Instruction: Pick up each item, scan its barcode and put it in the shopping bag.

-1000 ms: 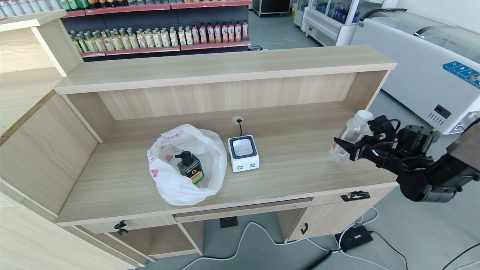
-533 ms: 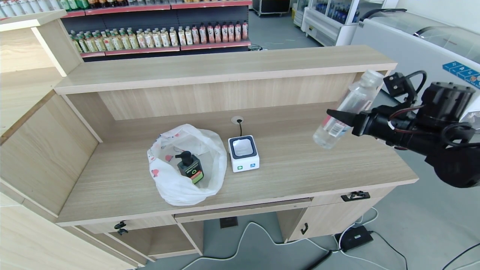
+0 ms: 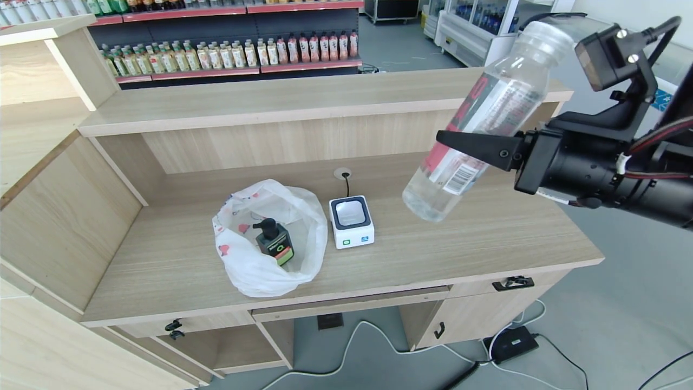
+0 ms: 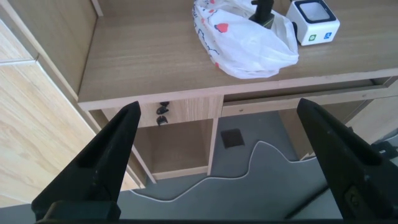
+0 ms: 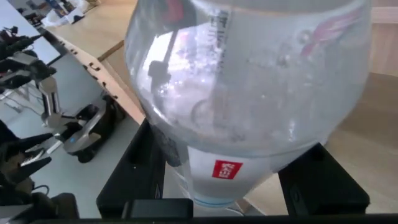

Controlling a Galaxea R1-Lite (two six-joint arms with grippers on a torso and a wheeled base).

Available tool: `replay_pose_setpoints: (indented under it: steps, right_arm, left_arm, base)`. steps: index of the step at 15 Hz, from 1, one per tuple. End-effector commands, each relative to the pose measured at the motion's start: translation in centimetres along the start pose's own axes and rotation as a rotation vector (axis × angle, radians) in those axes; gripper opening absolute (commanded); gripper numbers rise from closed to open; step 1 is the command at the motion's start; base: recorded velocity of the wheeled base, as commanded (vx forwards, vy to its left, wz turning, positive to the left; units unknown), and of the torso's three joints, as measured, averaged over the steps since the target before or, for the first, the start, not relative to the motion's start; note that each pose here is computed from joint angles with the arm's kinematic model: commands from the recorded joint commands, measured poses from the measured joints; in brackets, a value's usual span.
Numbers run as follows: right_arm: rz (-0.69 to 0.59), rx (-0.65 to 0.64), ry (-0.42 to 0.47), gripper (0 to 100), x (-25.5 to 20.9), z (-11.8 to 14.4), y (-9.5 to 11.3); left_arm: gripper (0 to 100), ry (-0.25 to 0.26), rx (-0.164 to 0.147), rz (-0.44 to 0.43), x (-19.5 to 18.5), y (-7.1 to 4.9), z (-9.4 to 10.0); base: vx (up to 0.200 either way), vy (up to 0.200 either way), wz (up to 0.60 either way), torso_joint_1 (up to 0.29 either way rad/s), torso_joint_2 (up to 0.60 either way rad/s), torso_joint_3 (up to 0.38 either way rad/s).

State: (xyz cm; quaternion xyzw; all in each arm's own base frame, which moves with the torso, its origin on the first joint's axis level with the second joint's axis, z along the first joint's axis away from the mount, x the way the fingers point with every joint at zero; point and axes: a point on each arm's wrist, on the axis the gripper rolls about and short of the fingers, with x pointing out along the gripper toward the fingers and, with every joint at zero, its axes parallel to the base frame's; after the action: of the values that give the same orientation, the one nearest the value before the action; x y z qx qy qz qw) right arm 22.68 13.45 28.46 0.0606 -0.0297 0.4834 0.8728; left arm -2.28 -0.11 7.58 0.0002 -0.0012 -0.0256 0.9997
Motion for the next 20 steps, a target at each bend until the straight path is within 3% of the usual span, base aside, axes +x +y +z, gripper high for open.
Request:
replay_pose_setpoints:
  steps: [1,7,13,20]
  right_arm:
    - [0.079,-0.006,-0.022,0,-0.8,1.4,2.8]
    - [0.092,0.126,-0.002,0,-0.7,2.4,8.3]
    - [0.1,0.235,0.032,0,-0.7,2.3,9.4]
    - [0.163,0.256,0.05,0,-0.6,2.6,10.9]
  left_arm:
    - [100,-0.001,0.0,-0.001,0.0,0.0,0.0]
    - [100,-0.001,0.001,0.001,0.0,0.0,0.0]
    - [100,-0.001,0.001,-0.001,0.0,0.0,0.0]
    - [100,-0.001,0.0,0.001,0.0,0.0,0.0]
  base:
    - [0.0,0.0,0.0,0.0,0.0,0.0]
    - [0.0,0.0,0.0,0.0,0.0,0.0]
    - [0.0,0.0,0.0,0.0,0.0,0.0]
    - [0.0,0.0,0.0,0.0,0.0,0.0]
